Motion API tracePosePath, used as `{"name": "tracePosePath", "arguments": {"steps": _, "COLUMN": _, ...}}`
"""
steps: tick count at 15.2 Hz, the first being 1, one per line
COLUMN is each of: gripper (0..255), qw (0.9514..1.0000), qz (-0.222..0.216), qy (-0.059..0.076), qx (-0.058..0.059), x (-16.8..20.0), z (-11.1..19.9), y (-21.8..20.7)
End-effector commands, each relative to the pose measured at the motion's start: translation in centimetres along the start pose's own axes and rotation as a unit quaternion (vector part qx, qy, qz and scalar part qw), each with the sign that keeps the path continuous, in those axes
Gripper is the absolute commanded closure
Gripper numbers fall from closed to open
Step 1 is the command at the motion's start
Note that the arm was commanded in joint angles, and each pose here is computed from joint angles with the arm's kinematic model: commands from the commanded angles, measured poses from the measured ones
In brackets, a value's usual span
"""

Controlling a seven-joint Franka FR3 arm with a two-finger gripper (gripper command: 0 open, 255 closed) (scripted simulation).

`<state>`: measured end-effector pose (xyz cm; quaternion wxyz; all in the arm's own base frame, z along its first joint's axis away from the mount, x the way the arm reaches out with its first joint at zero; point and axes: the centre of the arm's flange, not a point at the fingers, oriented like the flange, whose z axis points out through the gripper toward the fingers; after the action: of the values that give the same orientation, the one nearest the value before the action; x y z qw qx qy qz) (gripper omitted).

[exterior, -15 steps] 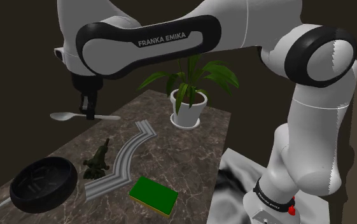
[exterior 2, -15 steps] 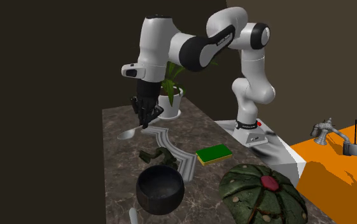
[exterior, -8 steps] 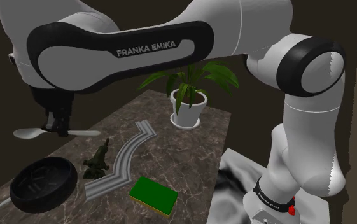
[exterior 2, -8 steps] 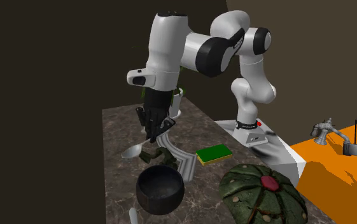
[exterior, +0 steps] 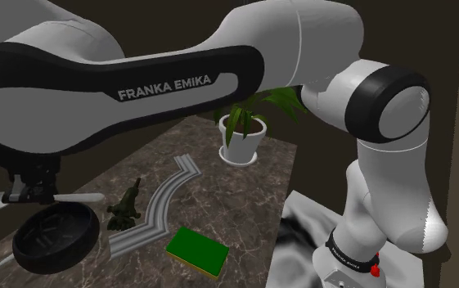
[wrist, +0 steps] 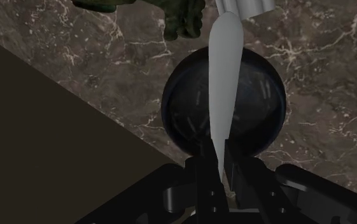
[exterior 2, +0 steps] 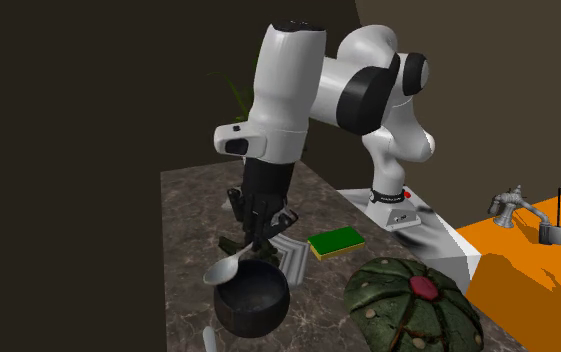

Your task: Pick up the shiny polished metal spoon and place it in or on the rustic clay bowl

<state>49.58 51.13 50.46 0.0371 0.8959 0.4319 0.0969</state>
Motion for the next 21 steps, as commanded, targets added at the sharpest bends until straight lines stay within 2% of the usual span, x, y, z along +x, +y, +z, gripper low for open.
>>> {"name": "tracePosePath", "arguments": {"steps": 1, "gripper": 255, "qw": 1.0000, "qz": 0.000, "qy": 0.000, "qx": 0.000, "x": 0.0, "z": 1.0, "y": -0.3}}
{"name": "tracePosePath", "arguments": {"steps": 12, "gripper": 255, "qw": 1.0000, "qz": 0.000, "qy": 0.000, "qx": 0.000, "x": -0.9, "z": 6.8, "y": -1.2}}
{"name": "tracePosePath", "arguments": {"steps": 20, "gripper": 255, "qw": 1.0000, "qz": 0.000, "qy": 0.000, "qx": 0.000, "x": -0.9, "z": 6.8, "y": -1.2}}
{"name": "tracePosePath", "arguments": {"steps": 21, "gripper": 0, "qw": 1.0000, "qz": 0.000, "qy": 0.000, "qx": 0.000, "x": -0.9, "z": 6.8, "y": -1.2}}
